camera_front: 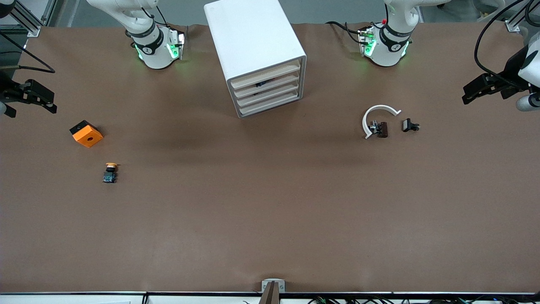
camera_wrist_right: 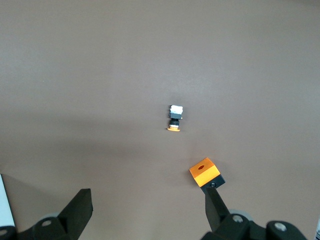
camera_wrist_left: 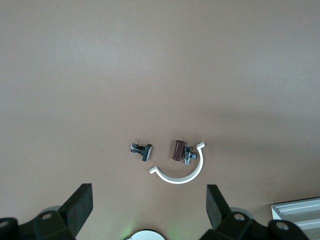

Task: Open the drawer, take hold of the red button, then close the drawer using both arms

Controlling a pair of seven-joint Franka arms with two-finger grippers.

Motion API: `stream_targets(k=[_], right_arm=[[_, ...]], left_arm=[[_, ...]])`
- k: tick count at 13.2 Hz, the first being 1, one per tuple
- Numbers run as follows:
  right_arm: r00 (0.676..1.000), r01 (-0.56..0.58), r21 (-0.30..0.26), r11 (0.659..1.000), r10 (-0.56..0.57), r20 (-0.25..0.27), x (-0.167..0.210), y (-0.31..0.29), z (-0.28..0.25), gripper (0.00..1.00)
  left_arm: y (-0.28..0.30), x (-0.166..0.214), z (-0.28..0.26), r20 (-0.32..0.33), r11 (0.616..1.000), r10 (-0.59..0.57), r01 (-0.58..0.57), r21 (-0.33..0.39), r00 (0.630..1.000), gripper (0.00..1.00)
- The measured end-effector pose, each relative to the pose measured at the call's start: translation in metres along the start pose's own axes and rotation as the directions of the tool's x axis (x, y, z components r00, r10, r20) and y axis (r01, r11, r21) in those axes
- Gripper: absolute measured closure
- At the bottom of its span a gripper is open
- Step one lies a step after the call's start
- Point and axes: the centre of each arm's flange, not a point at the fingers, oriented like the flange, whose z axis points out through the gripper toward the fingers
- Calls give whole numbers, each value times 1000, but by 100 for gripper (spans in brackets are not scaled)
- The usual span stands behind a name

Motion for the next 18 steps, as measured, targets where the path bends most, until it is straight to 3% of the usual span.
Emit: stream_targets(k=[18], right_arm=[[1000, 2, 0, 1000, -2, 0, 0, -1, 0, 0]], left_arm=[[-3, 5, 4, 8, 1000, -6, 6, 0, 1000, 0]])
